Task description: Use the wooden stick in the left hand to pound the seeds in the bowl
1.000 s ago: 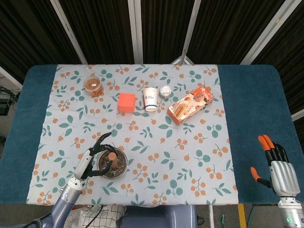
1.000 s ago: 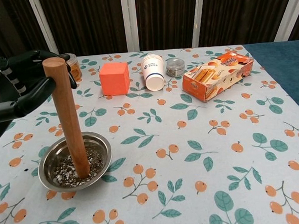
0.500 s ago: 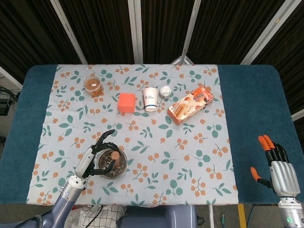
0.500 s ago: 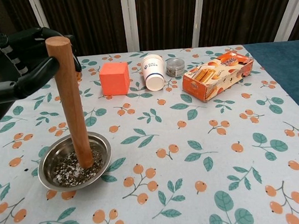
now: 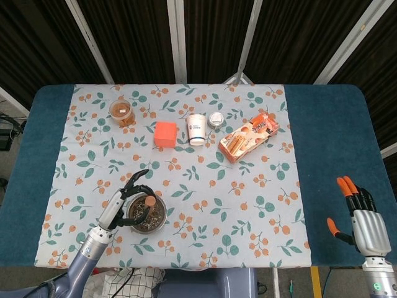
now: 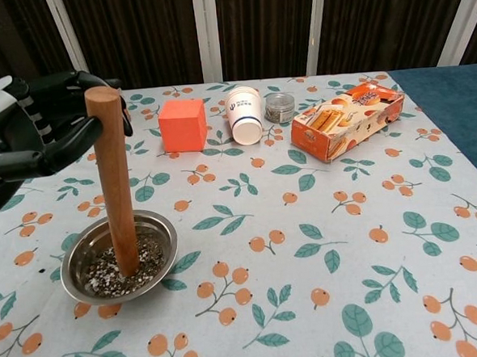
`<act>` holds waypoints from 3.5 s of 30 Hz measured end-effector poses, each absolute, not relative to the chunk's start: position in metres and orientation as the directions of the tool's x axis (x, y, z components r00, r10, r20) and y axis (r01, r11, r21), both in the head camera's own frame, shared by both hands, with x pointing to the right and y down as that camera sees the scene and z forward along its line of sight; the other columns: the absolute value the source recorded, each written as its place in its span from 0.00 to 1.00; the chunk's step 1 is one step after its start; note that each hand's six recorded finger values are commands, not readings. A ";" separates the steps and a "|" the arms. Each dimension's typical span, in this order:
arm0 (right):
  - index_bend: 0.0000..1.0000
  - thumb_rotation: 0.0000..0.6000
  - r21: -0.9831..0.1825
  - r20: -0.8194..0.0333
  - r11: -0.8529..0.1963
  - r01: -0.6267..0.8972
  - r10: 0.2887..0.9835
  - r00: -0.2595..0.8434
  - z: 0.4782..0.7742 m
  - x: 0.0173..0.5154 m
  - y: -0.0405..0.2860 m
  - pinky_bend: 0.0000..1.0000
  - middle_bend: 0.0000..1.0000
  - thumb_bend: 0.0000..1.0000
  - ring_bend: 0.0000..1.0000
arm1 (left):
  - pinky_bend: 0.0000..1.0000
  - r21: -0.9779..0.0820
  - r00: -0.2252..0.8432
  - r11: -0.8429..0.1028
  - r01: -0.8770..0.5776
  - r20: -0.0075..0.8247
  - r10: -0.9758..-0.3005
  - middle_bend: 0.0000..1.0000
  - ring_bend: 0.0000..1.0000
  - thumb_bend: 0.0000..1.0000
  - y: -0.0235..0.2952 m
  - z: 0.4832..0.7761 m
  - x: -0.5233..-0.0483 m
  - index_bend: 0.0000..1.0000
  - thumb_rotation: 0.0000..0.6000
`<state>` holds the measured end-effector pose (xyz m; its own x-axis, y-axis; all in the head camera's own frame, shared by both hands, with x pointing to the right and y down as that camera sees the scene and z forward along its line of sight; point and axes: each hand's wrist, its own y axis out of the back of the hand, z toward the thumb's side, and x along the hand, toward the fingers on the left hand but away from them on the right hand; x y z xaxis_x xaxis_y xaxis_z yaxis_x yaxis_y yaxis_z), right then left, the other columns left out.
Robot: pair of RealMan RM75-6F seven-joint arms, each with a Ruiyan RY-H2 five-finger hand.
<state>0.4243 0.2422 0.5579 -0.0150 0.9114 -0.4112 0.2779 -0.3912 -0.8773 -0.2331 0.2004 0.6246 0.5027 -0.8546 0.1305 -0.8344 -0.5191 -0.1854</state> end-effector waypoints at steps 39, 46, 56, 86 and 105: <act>0.00 1.00 -0.881 -0.398 -0.378 0.285 0.917 -0.014 0.554 0.425 0.242 0.00 0.00 0.37 0.00 | 0.00 -0.249 0.499 -0.486 -0.838 0.011 -0.866 0.57 0.07 0.84 0.174 0.561 -0.226 0.57 1.00; 0.00 1.00 -0.879 -0.400 -0.378 0.291 0.917 -0.018 0.553 0.426 0.242 0.00 0.00 0.37 0.00 | 0.00 -0.365 0.484 -0.469 -0.805 0.055 -0.873 0.58 0.09 0.84 0.162 0.570 -0.232 0.57 1.00; 0.00 1.00 -0.873 -0.409 -0.388 0.295 0.913 -0.008 0.555 0.425 0.240 0.00 0.00 0.37 0.00 | 0.00 -0.754 0.394 -0.402 -0.520 0.206 -0.896 0.58 0.09 0.84 0.108 0.593 -0.262 0.58 1.00; 0.00 1.00 -0.870 -0.412 -0.392 0.298 0.911 -0.003 0.555 0.424 0.242 0.00 0.00 0.37 0.00 | 0.00 -0.859 0.313 -0.510 -0.043 0.473 -0.824 0.41 0.08 0.50 0.121 0.693 -0.292 0.46 1.00; 0.00 1.00 -0.873 -0.414 -0.398 0.284 0.910 0.002 0.555 0.425 0.244 0.00 0.00 0.37 0.00 | 0.00 -0.860 0.286 -0.491 -0.141 0.439 -0.852 0.05 0.00 0.18 0.134 0.670 -0.313 0.16 1.00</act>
<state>0.4245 0.2437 0.5548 0.0022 0.9102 -0.4142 0.2838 -0.3977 -0.8725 -0.3127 0.1342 0.6697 0.2860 -0.8517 0.4392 -0.1407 -0.4906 -0.8599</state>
